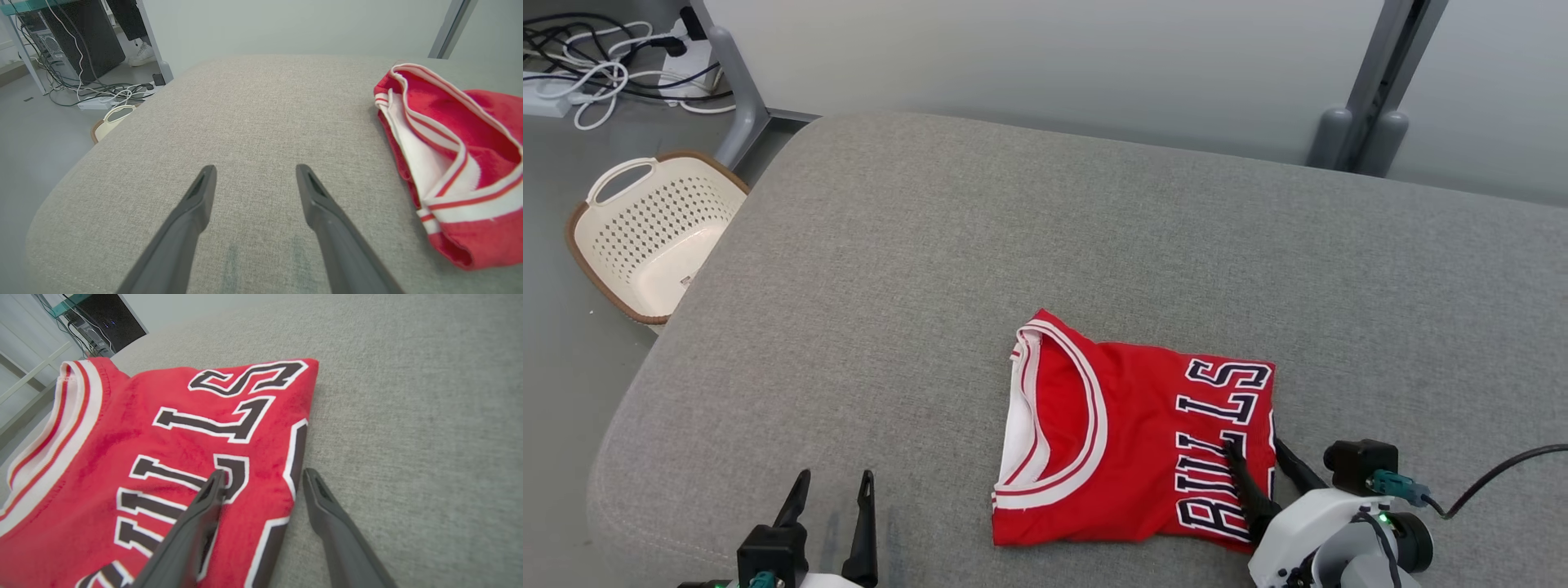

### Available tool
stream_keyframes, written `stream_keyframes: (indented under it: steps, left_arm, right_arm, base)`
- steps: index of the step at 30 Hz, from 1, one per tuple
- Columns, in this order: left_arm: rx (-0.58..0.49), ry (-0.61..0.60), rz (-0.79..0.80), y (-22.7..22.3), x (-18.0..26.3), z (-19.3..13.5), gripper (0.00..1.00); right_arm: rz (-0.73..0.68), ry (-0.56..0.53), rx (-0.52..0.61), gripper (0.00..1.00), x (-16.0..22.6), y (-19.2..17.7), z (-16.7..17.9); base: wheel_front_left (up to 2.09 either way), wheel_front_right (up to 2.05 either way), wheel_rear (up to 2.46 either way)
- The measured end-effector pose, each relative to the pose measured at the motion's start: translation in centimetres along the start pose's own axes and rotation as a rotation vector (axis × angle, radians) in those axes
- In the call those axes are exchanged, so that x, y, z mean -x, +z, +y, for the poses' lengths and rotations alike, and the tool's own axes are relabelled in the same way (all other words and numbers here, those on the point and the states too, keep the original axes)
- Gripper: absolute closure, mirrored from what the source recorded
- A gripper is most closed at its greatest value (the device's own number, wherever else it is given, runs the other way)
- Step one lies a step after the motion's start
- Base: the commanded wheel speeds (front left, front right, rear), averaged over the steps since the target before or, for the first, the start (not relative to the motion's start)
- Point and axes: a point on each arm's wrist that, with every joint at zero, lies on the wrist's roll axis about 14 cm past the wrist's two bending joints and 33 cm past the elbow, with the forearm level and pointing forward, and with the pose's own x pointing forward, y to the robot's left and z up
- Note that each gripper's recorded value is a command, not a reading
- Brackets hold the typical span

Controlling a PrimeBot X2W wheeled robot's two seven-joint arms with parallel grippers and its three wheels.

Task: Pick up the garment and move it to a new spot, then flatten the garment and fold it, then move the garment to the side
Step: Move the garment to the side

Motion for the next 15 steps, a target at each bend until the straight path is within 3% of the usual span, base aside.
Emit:
stream_keyframes:
  steps: [1, 2, 8, 15]
  left_arm:
    - [-0.002, -0.008, 0.000, 0.0, -0.1, -0.2, 0.00]
    - [-0.002, -0.019, -0.001, 0.1, -0.2, -0.5, 0.00]
    - [-0.017, -0.100, -0.008, 0.3, -1.0, -2.8, 0.00]
    - [-0.042, -0.268, -0.027, 1.2, -2.5, -8.3, 0.00]
  right_arm:
    - [0.000, -0.002, -0.001, 0.84, 0.0, 0.1, -0.1]
    - [-0.003, -0.005, -0.002, 1.00, 0.0, 0.2, -0.2]
    - [-0.049, -0.046, -0.032, 1.00, 1.2, 1.3, -1.3]
    - [-0.126, -0.185, -0.050, 1.00, 4.6, 2.8, -5.7]
  base:
    - [0.00, 0.00, 0.00]
    - [0.00, 0.00, 0.00]
    - [0.00, 0.00, 0.00]
    - [0.00, 0.00, 0.00]
